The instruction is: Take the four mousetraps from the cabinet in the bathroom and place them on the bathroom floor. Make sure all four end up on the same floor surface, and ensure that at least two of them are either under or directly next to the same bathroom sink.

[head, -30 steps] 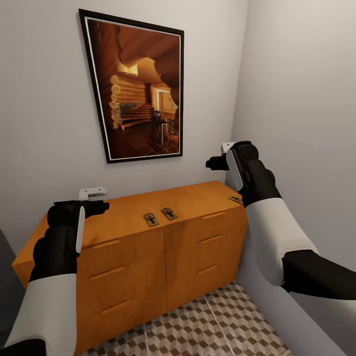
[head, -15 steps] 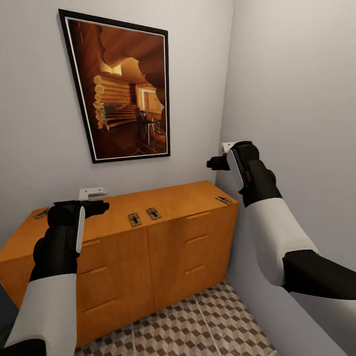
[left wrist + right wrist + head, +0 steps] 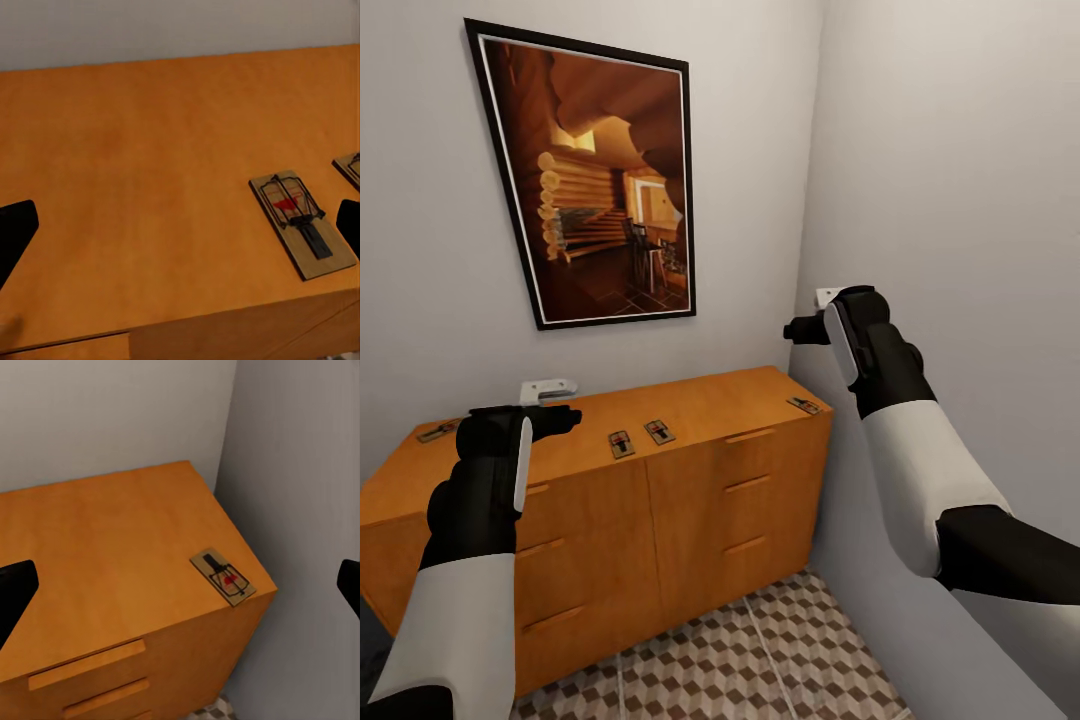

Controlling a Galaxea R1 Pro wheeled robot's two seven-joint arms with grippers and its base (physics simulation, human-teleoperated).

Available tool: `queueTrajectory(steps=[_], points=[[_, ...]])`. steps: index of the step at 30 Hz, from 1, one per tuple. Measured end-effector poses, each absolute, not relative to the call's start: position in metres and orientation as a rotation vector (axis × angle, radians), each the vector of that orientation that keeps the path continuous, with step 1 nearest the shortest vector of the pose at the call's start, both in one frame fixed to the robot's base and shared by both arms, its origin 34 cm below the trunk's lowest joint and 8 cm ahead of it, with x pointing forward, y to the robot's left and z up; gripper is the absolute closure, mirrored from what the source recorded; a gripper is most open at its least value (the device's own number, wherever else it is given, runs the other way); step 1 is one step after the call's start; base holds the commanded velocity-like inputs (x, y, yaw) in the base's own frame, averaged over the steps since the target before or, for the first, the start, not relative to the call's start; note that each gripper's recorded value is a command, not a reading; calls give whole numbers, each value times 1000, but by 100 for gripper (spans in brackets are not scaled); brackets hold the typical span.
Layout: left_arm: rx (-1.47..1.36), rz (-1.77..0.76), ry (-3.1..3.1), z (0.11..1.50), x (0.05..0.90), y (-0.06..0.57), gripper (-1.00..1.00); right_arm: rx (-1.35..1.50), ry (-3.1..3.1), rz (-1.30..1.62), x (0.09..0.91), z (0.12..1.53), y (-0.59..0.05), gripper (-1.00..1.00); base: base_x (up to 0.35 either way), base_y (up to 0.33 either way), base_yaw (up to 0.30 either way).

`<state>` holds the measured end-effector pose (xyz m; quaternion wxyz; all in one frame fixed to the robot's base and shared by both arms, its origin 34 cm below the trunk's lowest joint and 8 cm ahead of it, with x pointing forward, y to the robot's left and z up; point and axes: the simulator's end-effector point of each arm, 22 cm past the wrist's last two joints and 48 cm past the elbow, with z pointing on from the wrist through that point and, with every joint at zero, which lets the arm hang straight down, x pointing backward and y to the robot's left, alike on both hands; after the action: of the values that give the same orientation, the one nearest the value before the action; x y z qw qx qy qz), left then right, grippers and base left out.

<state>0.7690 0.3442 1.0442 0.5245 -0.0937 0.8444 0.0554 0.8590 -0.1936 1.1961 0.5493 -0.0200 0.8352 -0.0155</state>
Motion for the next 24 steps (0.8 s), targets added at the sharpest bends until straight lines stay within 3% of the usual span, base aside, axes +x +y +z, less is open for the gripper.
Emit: queueTrajectory(steps=[11,24], points=[[-225,135,2020,1044,769,345,-100,-47,1977,-38,859,1196,-194,-100,50,-10,0],[-224,134,2020,1045,769,344,-100,-46,1977,-39,859,1197,-195,-100,215,-123,0]])
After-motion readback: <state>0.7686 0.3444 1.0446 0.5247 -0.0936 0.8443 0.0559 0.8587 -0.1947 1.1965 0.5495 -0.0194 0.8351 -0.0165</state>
